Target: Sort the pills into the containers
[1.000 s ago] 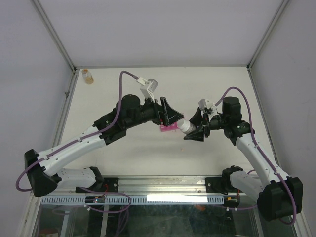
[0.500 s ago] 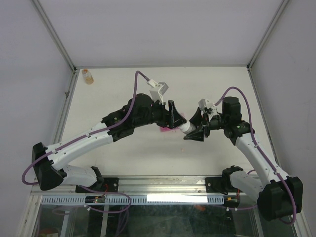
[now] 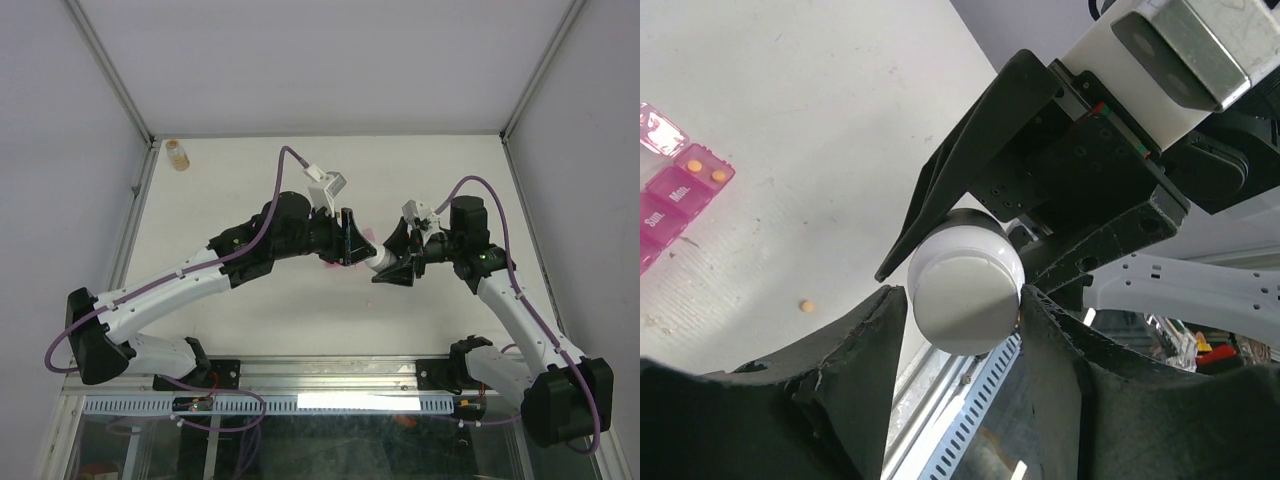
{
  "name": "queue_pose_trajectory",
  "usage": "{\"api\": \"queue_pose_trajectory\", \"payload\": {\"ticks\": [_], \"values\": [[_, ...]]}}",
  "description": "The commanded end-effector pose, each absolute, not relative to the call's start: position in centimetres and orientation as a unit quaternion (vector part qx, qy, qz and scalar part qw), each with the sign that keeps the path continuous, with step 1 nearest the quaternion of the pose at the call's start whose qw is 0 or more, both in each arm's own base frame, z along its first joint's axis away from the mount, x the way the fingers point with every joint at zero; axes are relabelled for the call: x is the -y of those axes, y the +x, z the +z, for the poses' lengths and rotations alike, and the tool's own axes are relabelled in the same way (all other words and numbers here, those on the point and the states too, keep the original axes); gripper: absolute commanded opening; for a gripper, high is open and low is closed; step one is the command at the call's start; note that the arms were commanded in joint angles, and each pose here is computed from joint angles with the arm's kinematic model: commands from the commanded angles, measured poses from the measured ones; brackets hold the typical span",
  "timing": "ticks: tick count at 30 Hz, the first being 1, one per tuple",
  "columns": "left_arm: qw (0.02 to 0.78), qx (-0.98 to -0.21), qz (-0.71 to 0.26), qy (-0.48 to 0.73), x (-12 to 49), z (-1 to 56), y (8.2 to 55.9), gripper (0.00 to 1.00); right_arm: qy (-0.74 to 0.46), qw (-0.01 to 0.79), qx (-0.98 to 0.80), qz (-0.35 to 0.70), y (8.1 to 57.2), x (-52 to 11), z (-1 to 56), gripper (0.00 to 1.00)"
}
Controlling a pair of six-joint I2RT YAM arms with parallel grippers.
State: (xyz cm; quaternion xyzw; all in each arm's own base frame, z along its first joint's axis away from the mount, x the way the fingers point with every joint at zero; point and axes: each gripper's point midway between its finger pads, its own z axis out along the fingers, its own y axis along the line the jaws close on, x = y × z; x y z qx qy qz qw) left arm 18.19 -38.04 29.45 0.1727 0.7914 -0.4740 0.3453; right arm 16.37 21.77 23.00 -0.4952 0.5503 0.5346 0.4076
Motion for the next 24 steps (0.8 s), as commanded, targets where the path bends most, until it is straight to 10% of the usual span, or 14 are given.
{"api": "queue_pose_trajectory", "payload": {"ticks": [1,14,24], "values": [[0.347,-0.766,-0.503,0.196,39.0,32.0,17.2,0.48,-0.513,0.436,-0.527,0.519,17.0,-21.8,24.8,0.0],[0.347,-0.684,-0.519,0.377,40.2,30.8,14.3,0.2,-0.513,0.437,-0.527,0.518,16.9,-21.8,25.0,0.0],[0.379,-0.481,-0.485,0.625,39.5,29.7,12.8,0.23,-0.515,0.438,-0.525,0.517,16.9,-21.6,25.1,0.0]]}}
